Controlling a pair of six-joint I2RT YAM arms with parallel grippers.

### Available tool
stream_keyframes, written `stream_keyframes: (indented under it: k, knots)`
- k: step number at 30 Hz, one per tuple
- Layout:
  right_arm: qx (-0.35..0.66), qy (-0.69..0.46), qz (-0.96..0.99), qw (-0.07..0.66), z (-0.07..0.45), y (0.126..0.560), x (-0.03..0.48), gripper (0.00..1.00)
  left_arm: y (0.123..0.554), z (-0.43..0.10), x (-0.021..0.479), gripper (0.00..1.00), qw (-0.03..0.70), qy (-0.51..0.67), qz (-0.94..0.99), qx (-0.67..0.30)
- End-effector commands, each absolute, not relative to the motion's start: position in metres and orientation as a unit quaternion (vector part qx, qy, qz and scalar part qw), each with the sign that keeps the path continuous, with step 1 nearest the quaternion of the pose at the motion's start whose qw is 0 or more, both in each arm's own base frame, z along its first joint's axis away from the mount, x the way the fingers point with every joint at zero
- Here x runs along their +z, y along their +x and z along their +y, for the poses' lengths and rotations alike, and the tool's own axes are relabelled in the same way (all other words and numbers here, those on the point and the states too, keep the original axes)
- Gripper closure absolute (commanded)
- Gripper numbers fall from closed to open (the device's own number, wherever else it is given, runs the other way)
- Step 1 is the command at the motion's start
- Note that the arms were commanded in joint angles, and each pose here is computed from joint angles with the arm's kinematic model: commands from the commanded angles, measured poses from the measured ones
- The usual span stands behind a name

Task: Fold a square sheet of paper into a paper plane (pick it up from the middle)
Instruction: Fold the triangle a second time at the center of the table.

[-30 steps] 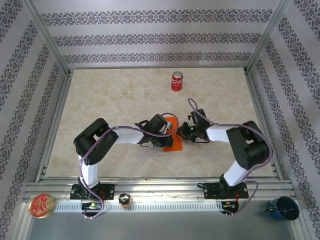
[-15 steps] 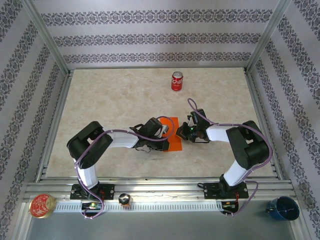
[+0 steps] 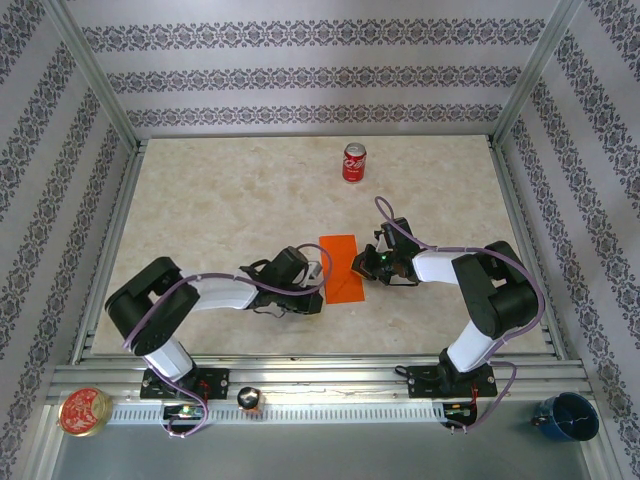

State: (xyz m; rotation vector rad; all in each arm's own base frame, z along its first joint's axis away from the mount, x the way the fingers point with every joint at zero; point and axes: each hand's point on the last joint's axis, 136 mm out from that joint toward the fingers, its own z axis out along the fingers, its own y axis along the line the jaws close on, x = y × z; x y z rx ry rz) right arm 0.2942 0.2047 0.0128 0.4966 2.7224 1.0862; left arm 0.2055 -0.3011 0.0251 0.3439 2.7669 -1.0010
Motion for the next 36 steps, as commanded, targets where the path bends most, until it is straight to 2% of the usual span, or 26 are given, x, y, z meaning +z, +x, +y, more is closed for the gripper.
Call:
stream_keyframes:
  k: [1, 5, 8, 15, 25, 32, 36]
  knots:
    - [0.291, 0.201, 0.935, 0.037, 0.179, 0.265, -0.025, 1.00, 0.215, -0.304, 0.052, 0.96, 0.130, 0.113, 0.922, -0.347]
    - [0.293, 0.201, 0.934, 0.039, 0.180, 0.266, -0.023, 1.00, 0.237, -0.317, 0.081, 0.97, 0.177, 0.117, 0.907, -0.363]
    - [0.295, 0.201, 0.933, 0.037, 0.180, 0.266, -0.023, 1.00, 0.253, -0.335, 0.089, 0.97, 0.177, 0.121, 0.900, -0.379]
    - [0.301, 0.198, 0.932, 0.038, 0.183, 0.268, -0.020, 1.00, 0.276, -0.343, 0.052, 0.99, 0.158, 0.112, 0.923, -0.334]
    - [0.347, 0.153, 0.924, 0.059, 0.198, 0.276, 0.008, 1.00, 0.254, -0.316, -0.003, 1.00, 0.107, 0.116, 0.947, -0.280]
    - [0.384, 0.110, 0.913, 0.086, 0.218, 0.276, 0.040, 1.00, 0.243, -0.307, -0.015, 1.00, 0.098, 0.107, 0.949, -0.279]
    - [0.389, 0.090, 0.915, 0.060, 0.232, 0.264, 0.031, 1.00, 0.242, -0.307, -0.015, 1.00, 0.098, 0.110, 0.949, -0.278]
